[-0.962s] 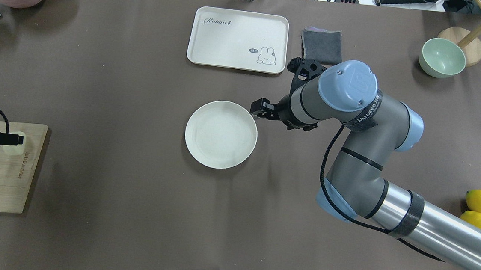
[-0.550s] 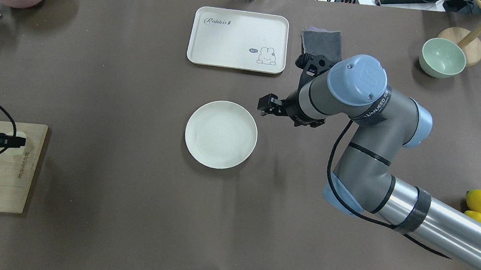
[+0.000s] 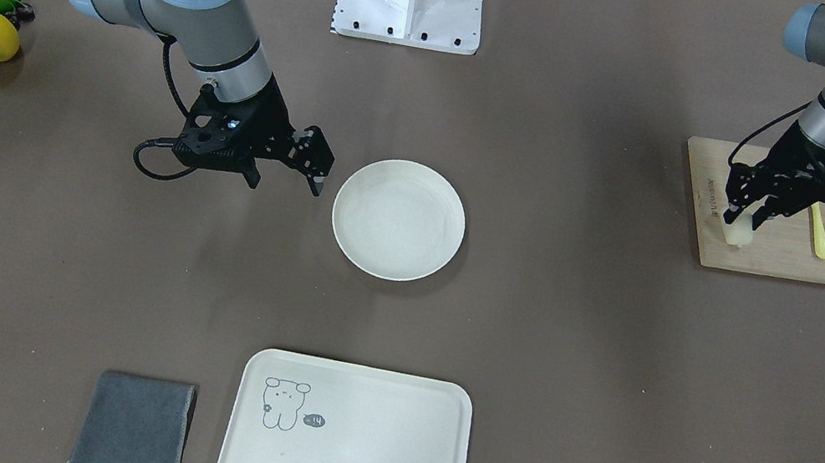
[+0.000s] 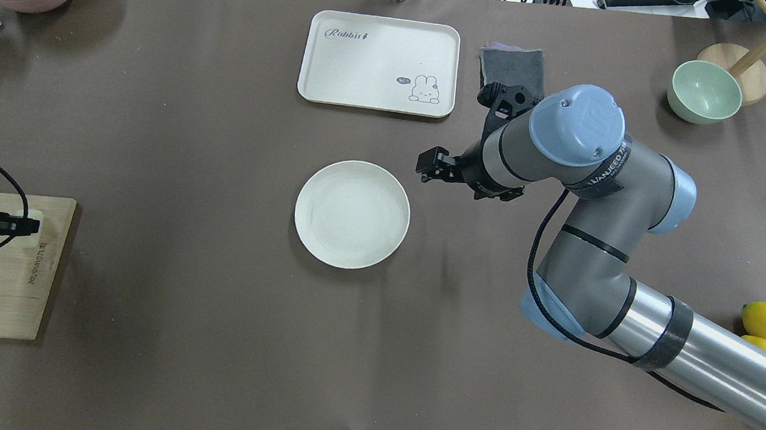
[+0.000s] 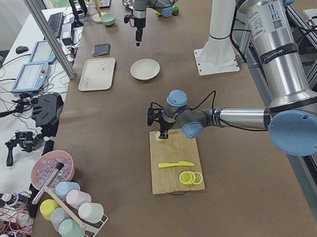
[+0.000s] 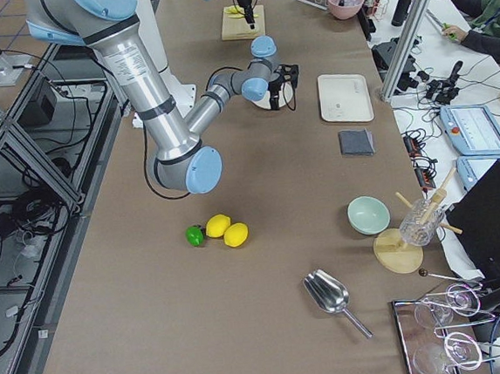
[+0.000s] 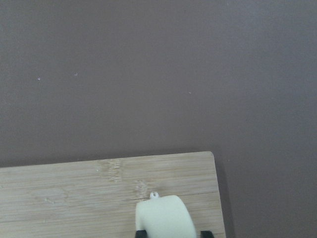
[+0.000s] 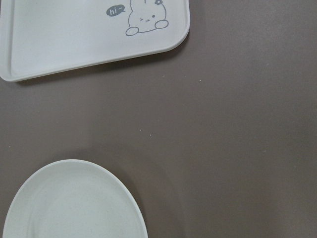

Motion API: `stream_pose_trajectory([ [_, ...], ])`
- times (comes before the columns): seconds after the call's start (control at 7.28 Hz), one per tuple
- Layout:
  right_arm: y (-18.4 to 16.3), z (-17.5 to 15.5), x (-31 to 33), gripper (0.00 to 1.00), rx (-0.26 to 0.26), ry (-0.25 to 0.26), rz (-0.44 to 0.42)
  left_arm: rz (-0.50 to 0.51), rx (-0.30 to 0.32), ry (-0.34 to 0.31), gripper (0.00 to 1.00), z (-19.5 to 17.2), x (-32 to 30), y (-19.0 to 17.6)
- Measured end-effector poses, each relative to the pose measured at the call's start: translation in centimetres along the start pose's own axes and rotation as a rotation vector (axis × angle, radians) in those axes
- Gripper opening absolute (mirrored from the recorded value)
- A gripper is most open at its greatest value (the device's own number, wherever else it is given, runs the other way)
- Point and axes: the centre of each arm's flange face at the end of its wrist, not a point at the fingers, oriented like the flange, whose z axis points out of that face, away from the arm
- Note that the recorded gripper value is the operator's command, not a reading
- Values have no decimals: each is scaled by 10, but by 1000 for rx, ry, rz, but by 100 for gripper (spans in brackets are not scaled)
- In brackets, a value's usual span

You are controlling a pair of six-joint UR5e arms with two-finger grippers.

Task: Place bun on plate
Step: 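Withdraw the right gripper from the plate while the left gripper grasps the bun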

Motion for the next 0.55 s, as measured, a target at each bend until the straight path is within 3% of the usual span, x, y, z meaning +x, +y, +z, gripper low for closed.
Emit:
stream_pose_trajectory([
  [0.55, -15, -14, 3, 99, 12, -12, 12, 50, 23, 25, 0, -23, 2, -18],
])
